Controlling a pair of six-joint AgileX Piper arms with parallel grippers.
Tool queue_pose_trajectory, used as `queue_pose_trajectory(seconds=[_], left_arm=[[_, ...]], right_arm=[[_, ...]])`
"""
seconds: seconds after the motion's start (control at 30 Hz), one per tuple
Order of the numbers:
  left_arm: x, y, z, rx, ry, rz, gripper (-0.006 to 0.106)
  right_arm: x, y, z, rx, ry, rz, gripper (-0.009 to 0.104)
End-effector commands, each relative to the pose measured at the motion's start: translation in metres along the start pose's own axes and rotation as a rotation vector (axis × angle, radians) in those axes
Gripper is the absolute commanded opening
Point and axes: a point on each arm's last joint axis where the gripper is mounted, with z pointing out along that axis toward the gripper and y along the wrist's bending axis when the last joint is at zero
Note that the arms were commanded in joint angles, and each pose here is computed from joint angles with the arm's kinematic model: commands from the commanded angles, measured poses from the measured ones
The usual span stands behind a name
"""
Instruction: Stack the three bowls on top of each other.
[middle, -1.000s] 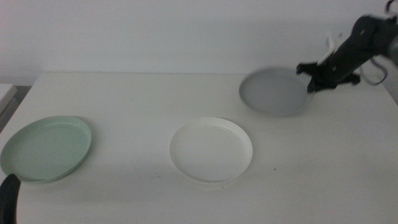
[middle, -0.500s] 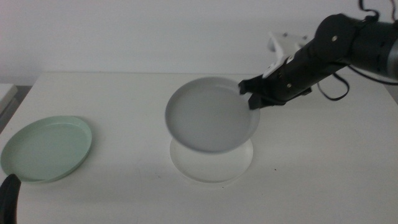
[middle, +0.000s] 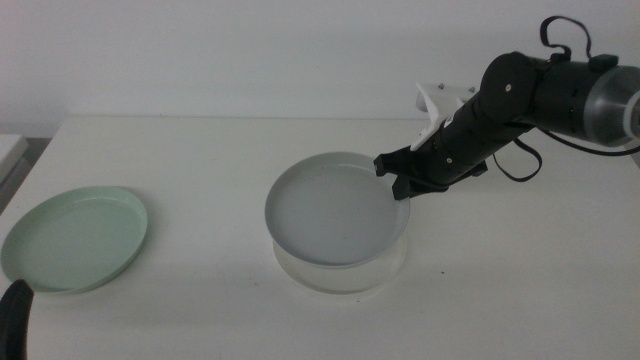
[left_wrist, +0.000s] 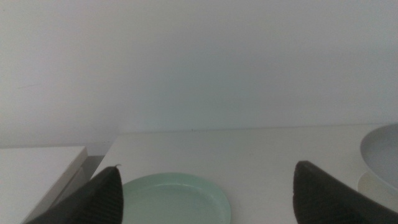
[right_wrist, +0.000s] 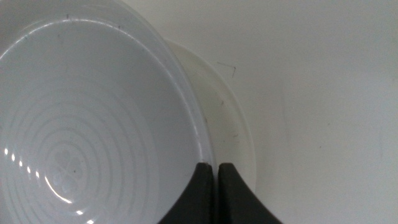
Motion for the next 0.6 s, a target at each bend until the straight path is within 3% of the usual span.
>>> queue_pose_trajectory(seconds=[0.0,0.27,0.37,0.57], left_arm=[[-0.001,0.000,0.000,0.008,-0.010,-0.006,0.094],[-0.001,0.000,0.000,0.008,-0.010,-0.006,0.094],[-0.001,0.000,0.000,0.008,-0.010,-0.006,0.094],[-0.001,0.000,0.000,0.008,-0.010,-0.006,0.094]], right_arm=[[0.002,-0.001,0.006,0.002,0.011,-0.006,-0.002],[0.003,-0.004,0.017,0.010,0.027,-0.003,0.000],[0.003,-0.004,0.017,0.010,0.025,-0.015,0.015],[0.002,-0.001,0.004,0.002,0.024,-0.039,0.064]])
